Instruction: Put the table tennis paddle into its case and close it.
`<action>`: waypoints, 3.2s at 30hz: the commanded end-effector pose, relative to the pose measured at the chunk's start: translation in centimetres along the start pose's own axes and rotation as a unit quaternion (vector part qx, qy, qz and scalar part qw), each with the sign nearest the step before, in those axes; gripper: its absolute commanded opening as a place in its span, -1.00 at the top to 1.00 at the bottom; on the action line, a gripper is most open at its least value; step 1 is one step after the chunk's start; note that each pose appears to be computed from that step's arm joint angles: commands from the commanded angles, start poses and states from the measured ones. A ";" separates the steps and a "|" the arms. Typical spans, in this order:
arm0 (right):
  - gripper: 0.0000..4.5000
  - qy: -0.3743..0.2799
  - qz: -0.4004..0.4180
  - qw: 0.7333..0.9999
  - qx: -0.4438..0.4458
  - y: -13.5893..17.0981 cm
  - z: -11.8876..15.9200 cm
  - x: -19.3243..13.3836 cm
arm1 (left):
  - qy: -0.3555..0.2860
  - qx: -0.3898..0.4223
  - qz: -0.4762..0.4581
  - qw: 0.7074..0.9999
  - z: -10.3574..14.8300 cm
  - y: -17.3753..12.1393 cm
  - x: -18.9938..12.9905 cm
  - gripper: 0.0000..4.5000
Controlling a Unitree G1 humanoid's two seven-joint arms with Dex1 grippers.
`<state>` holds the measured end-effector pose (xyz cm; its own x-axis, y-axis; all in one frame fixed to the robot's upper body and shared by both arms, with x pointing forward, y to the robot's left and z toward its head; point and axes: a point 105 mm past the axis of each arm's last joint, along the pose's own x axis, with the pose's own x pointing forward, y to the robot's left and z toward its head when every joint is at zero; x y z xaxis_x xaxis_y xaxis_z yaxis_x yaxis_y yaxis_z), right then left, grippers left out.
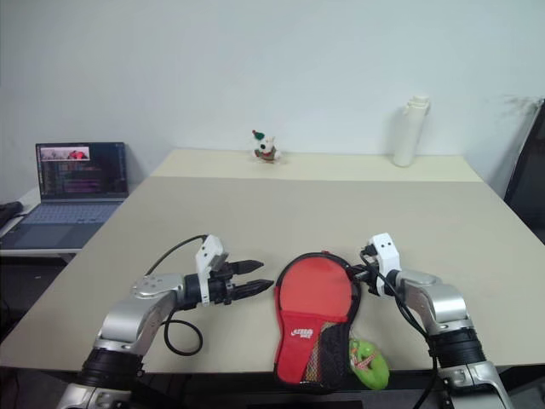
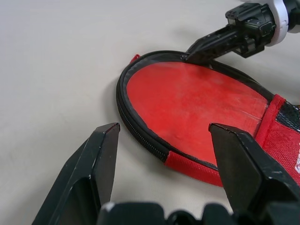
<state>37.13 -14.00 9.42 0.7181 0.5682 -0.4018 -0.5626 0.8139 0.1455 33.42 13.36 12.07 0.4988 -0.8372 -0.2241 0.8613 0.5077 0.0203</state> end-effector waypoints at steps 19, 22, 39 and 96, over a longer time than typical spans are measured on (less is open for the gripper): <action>0.99 -0.046 0.020 0.995 -0.089 1.6 6.5 4.9 | -0.007 0.033 -0.006 0.999 0.2 -0.2 -0.2 -0.47; 0.99 -0.037 0.024 0.995 -0.089 1.6 6.1 5.5 | -0.006 0.037 -0.007 0.999 0.2 -0.1 -0.1 -0.47; 0.02 -0.121 0.010 0.989 -0.083 1.6 10.3 2.8 | -0.011 0.084 -0.058 0.995 3.4 0.4 3.1 -0.47; 1.00 0.204 0.192 0.918 -0.281 8.9 -7.9 -16.0 | 0.083 0.112 -0.225 0.964 -1.8 -3.2 11.4 -0.47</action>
<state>18.12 -17.42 9.38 0.3064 0.6004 -0.7386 -0.9227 0.3780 -0.0756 36.55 2.57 8.78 0.0785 -0.9179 -0.3889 0.9919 0.0326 0.1231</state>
